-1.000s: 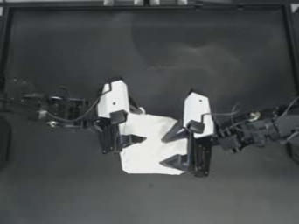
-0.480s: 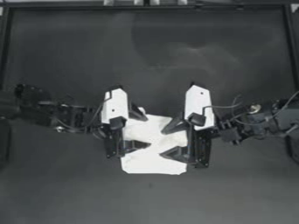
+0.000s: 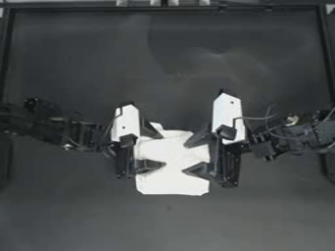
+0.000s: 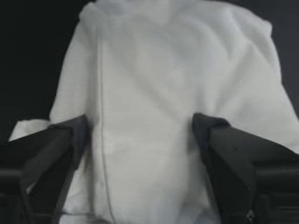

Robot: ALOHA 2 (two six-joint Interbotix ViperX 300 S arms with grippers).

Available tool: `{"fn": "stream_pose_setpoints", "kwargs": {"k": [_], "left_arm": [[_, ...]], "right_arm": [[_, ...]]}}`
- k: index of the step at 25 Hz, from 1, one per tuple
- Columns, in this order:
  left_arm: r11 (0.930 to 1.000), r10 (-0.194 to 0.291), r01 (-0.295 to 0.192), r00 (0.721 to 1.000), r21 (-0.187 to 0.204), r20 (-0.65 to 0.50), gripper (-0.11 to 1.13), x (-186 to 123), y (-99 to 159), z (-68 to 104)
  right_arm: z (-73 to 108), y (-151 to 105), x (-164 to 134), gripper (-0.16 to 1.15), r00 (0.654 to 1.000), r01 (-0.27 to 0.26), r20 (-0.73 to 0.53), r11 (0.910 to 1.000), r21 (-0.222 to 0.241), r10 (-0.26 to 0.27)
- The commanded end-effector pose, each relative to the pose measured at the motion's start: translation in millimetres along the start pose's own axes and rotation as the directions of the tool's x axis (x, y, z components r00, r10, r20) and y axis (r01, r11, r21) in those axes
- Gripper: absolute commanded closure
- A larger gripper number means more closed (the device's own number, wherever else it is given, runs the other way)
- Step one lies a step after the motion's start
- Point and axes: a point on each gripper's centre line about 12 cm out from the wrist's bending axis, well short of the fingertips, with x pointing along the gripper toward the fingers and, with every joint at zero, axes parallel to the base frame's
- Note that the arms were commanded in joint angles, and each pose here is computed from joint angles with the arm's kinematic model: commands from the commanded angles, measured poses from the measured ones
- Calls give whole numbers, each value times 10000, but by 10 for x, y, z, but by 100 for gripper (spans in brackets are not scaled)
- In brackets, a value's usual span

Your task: Fold shirt

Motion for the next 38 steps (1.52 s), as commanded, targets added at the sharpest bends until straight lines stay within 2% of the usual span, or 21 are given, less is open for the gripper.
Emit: {"fn": "stream_pose_setpoints", "kwargs": {"k": [1, 8, 13, 17, 21, 26, 38], "left_arm": [[10000, 2, -3, 9998, 28, 185, 2, -30, -3, 79], [9997, 77, -90, 9985, 230, 548, 2, -208, -30, 350], [9982, 52, -96, 9972, 587, 745, 2, -385, -111, 589], [9971, -47, -11, 9971, 764, 754, 2, -460, -201, 681], [9954, -288, 238, 9982, 925, 523, 2, -455, -337, 658], [9934, -548, 529, 9984, 1021, 157, 2, -429, -471, 550], [9923, -485, 584, 9946, 1095, -917, 2, -427, -551, 328]], "right_arm": [[113, 9, -78, 6, 9994, 37, 338, 9999, -108, -33], [133, -133, -80, 6, 9986, 386, 361, 9990, -220, -378], [124, -243, -41, 6, 9977, 626, 275, 9979, -178, -621], [58, -324, 50, 6, 9967, 813, -27, 9966, -120, -813], [-8, -396, 162, 6, 9952, 926, -327, 9957, -39, -926], [-71, -473, 255, 6, 9944, 924, -525, 9957, 76, -918], [-197, -583, 389, 6, 9910, 995, -922, 9947, 249, -968]]}}
